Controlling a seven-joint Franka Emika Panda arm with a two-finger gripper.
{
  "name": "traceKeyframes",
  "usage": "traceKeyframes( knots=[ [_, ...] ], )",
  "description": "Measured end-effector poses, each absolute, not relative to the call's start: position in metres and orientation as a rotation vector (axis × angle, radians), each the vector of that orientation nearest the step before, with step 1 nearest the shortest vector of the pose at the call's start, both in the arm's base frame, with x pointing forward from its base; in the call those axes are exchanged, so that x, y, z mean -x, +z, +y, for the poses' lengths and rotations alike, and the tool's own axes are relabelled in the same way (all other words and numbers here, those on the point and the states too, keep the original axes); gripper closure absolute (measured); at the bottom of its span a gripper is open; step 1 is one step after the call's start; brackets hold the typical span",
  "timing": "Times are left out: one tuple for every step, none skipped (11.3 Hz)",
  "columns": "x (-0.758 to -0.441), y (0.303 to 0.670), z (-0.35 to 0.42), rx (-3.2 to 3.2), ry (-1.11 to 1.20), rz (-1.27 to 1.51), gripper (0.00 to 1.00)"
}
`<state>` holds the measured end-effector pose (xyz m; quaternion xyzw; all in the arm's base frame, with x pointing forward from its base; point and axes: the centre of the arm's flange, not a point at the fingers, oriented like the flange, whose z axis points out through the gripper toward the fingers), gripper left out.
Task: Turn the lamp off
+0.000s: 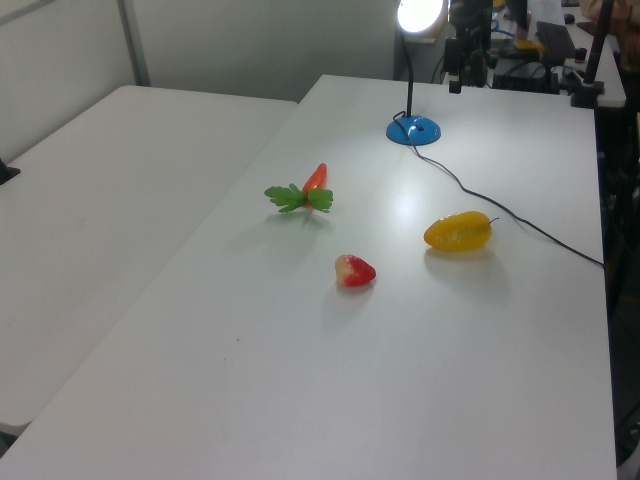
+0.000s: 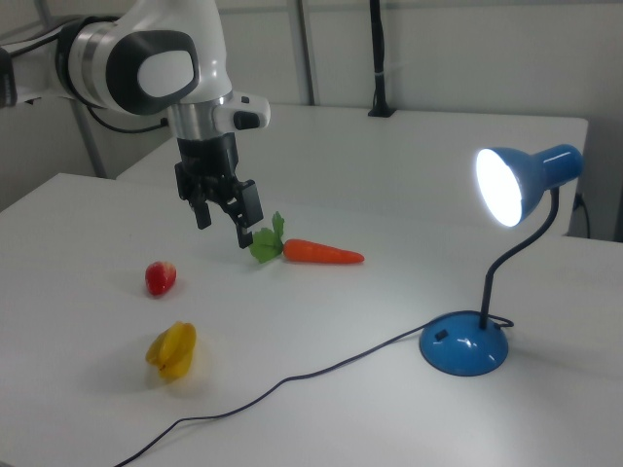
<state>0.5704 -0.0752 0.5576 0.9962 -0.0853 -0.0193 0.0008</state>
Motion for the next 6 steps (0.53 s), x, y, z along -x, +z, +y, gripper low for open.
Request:
traceKeyframes(
  knots=[
    [-0.5704,0.5576,-0.0752,-3.128,-0.061,-0.268,0.00],
    [-0.5707,0.5599,-0.0763,-3.128,-0.053,-0.271,0.00],
    [-0.5710,0.5637,-0.0785,-3.127,-0.041,-0.276,0.00],
    [-0.5712,0.5662,-0.0803,-3.126,-0.032,-0.280,0.00],
    [-0.5712,0.5670,-0.0809,-3.126,-0.030,-0.281,0.00],
    [-0.5712,0.5670,-0.0809,-3.126,-0.030,-0.280,0.00]
  ],
)
